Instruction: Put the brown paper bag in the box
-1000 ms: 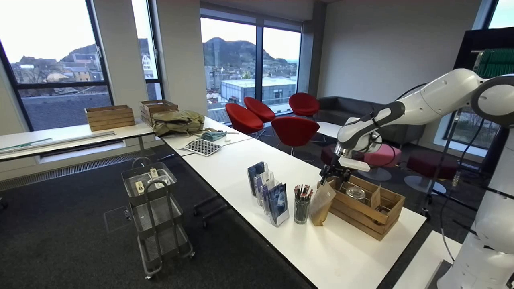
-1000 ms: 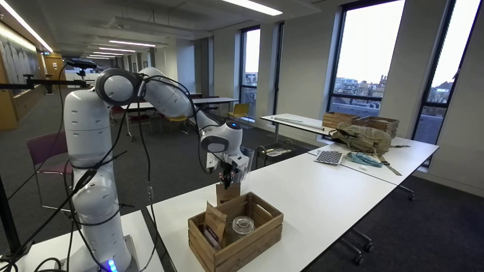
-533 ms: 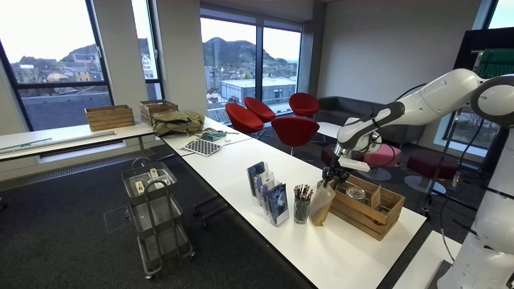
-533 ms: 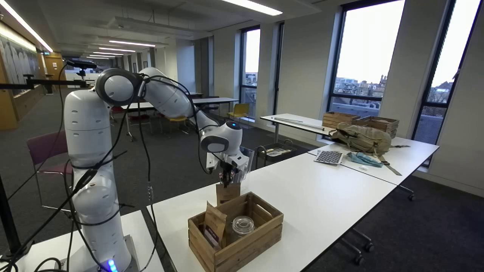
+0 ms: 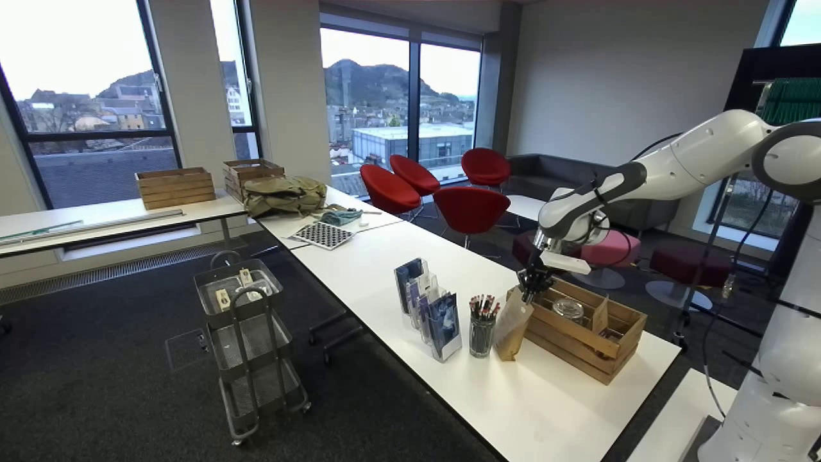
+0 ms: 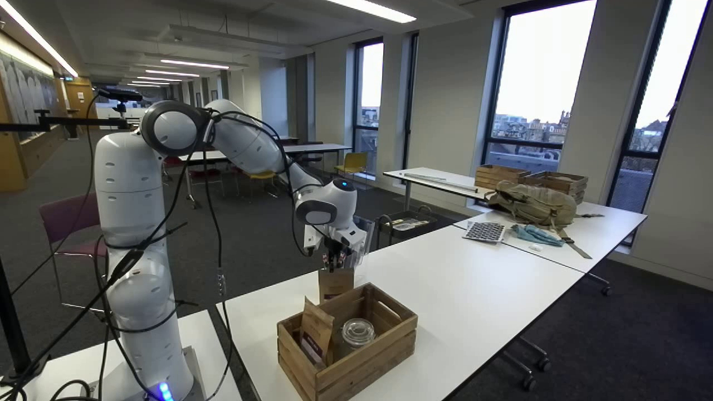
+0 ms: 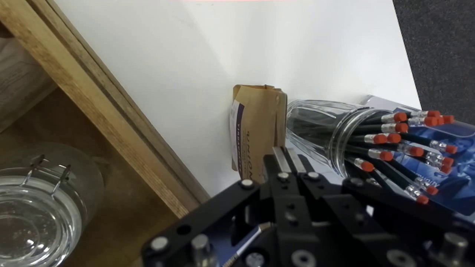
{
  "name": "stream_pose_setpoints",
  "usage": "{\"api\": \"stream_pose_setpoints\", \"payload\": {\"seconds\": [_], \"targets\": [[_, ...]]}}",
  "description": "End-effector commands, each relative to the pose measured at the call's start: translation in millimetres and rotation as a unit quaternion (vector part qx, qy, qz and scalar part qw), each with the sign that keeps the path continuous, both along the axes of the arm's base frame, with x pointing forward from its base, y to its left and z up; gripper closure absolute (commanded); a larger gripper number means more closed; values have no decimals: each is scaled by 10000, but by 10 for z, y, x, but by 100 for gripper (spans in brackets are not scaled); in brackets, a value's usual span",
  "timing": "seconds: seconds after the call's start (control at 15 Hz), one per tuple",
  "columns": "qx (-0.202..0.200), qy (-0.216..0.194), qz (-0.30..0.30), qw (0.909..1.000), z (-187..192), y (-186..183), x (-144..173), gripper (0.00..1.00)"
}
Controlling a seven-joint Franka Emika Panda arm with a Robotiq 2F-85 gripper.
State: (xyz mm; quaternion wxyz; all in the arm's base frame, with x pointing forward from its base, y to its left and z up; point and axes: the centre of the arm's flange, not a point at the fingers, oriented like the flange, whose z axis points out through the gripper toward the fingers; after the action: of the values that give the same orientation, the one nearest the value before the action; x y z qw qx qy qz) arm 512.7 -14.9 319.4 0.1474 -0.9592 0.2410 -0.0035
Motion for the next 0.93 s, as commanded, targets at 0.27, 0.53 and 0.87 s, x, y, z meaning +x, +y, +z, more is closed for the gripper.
{"api": "stream_pose_setpoints", "payload": {"seconds": [0.27,0.53,0.87], "targets": [[-279,-263,182,9991,130,-13,-17,100],[-975,-631,608,9914,689,42,-63,100],[-1634,-1323,917,9733,1563,186,-184,100]]}}
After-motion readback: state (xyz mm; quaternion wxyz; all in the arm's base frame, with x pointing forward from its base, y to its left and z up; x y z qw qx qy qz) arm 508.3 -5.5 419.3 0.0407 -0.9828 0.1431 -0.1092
